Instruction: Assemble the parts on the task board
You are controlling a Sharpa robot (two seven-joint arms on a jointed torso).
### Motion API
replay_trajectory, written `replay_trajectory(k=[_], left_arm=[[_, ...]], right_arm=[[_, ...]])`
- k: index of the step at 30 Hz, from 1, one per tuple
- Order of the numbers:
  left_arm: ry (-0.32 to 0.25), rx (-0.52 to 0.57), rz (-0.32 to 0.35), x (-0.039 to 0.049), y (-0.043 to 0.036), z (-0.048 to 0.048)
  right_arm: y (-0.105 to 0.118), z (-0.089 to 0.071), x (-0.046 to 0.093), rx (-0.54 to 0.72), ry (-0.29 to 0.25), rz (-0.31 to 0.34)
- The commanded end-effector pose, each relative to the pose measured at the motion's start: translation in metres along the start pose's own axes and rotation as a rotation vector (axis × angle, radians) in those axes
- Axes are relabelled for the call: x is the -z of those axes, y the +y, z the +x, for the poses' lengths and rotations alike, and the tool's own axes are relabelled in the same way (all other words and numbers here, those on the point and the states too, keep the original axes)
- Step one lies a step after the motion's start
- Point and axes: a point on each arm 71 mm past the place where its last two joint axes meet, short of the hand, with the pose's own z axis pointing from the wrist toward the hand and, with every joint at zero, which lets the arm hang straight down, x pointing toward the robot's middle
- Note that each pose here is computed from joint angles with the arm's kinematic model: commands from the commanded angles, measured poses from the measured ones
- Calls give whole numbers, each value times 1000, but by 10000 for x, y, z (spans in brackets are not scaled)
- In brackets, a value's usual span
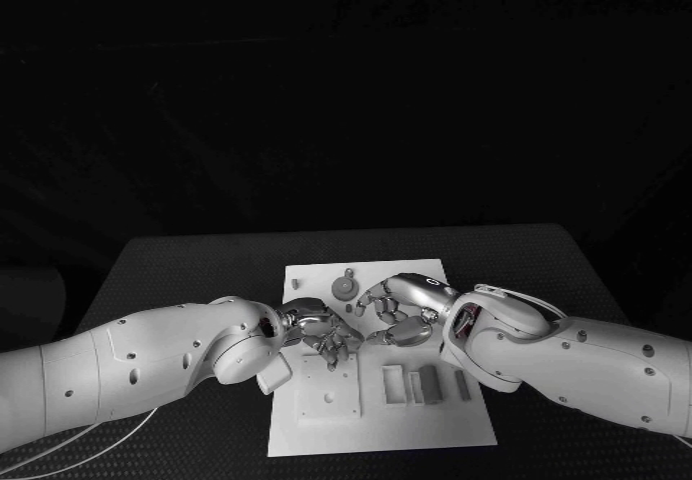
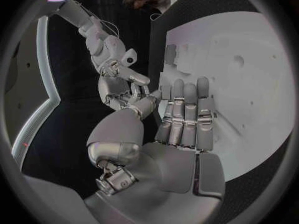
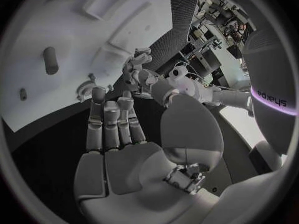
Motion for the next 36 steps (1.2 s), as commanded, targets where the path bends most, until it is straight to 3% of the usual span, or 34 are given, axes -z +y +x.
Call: replay_trajectory(k=[1, 17, 36], left_arm=[[69, -18, 47, 0, -44, 55], [91, 10, 59, 0, -70, 102], [131, 24, 68, 6, -82, 139]], right_arm=[[66, 18, -25, 24, 9, -74], [128, 148, -23, 61, 139, -121], [115, 147, -33, 76, 133, -125]])
